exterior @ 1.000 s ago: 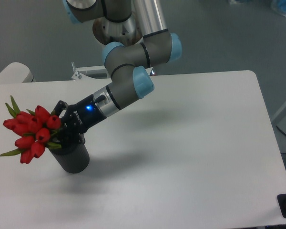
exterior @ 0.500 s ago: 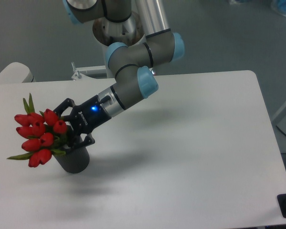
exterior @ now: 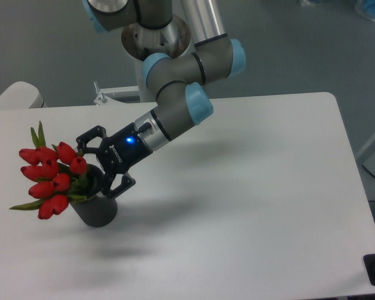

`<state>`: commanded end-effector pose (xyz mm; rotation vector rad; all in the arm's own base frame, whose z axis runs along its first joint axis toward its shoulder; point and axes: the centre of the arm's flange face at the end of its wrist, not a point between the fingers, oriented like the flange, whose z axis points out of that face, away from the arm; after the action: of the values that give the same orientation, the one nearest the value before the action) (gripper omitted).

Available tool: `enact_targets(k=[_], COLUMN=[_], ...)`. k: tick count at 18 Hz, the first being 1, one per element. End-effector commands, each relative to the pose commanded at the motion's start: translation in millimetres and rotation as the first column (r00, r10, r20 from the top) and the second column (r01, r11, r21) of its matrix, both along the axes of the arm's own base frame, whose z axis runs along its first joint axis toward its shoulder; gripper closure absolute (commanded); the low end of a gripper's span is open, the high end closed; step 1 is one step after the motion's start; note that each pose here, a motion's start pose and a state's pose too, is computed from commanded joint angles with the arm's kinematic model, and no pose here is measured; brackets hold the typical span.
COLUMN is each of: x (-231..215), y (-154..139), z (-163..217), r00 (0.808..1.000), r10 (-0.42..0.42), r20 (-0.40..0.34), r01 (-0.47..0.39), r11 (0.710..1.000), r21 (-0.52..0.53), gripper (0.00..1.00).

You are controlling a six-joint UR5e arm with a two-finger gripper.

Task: Insert the flowers into the vase

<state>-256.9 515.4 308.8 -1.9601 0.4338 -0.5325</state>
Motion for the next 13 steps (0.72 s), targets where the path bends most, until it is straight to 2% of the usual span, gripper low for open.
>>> enact_targets(k=[3,8,11,13], x=[-16.6,-47.8,-63.6,-65.6], y=[-15.8,-35.5,-55.8,-68.7], z=[20.5,29.7,41.2,61.0], r00=[0.999,0.992,0.975,0.954], r10=[0.044,0.107,0.164,0.194], r20=[-0.029,-0.066,-0.153,-0.226], r01=[-0.044,-0.105,-0.168,-0.206], r11=[0.999,0.994,0.986,0.978], r21=[0.021,0.030,-0.013,-0.027], gripper=[0.03,0.01,0.00,0.00])
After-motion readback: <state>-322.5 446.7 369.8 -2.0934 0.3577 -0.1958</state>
